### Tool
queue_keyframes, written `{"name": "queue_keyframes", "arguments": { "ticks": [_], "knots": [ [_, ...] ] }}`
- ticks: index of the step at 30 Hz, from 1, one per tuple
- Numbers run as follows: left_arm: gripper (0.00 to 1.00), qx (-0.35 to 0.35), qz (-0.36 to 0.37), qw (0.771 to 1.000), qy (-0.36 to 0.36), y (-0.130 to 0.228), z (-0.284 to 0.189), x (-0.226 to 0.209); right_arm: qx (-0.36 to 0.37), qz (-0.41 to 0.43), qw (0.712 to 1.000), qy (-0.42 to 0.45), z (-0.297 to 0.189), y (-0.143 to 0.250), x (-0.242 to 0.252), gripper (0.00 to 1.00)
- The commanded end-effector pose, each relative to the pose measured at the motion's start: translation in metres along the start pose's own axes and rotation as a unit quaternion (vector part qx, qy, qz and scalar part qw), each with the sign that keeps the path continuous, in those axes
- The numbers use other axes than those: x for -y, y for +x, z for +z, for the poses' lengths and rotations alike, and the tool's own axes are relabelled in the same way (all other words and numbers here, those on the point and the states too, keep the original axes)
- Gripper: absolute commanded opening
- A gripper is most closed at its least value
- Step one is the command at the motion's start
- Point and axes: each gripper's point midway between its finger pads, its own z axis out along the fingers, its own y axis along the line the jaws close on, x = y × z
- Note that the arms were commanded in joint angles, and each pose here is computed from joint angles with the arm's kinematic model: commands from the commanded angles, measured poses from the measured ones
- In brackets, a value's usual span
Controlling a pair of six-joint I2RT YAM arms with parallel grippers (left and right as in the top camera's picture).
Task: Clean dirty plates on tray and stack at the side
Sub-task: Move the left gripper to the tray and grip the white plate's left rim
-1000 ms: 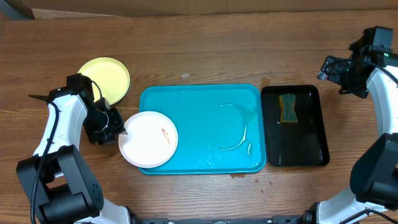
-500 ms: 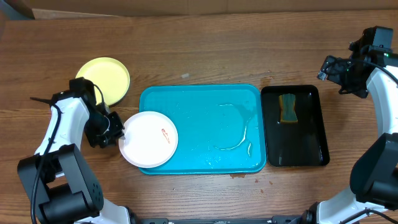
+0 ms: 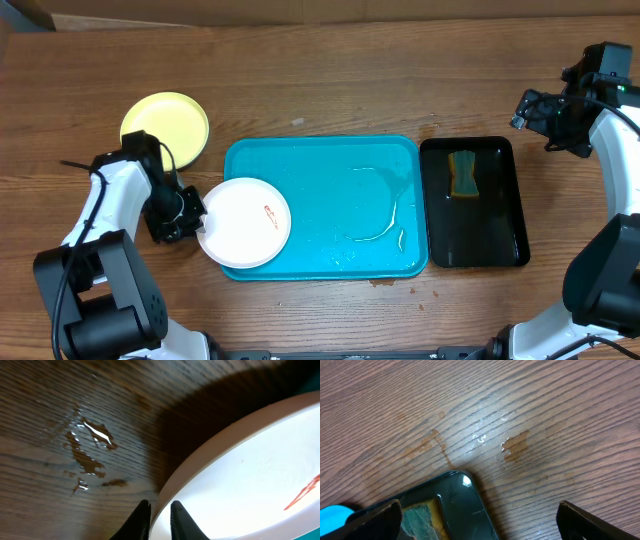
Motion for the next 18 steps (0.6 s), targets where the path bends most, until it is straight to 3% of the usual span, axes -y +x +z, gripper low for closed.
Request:
{"name": "queue_keyframes", "arguments": {
  "ticks": [1, 3, 9, 14, 18],
  "knots": [
    [0.17, -0.007, 0.008, 1.0, 0.004, 0.008, 0.004, 0.007, 0.006, 0.001, 1.0, -0.004, -0.003, -0.003, -0.002, 1.0],
    [0.11, -0.008, 0.016, 1.0, 0.003, 0.01, 0.005, 0.01, 0.006, 0.001, 1.0, -0.004, -0.003, -0.003, -0.002, 1.0],
    [0.04, -0.017, 0.041, 0.998, 0.05, 0.016, 0.006, 0.04, 0.006, 0.001, 1.0, -0.004, -0.003, -0.003, -0.002, 1.0],
    [0.05, -0.011, 0.084, 0.989, 0.12, 0.019, 0.005, 0.083, 0.006, 0.001, 1.0, -0.004, -0.003, -0.003, -0.002, 1.0],
    [0.1, 0.002, 0.119, 0.984, 0.135, 0.023, 0.008, 0.113, 0.006, 0.001, 1.0, -0.004, -0.003, -0.003, -0.002, 1.0]
  ]
}}
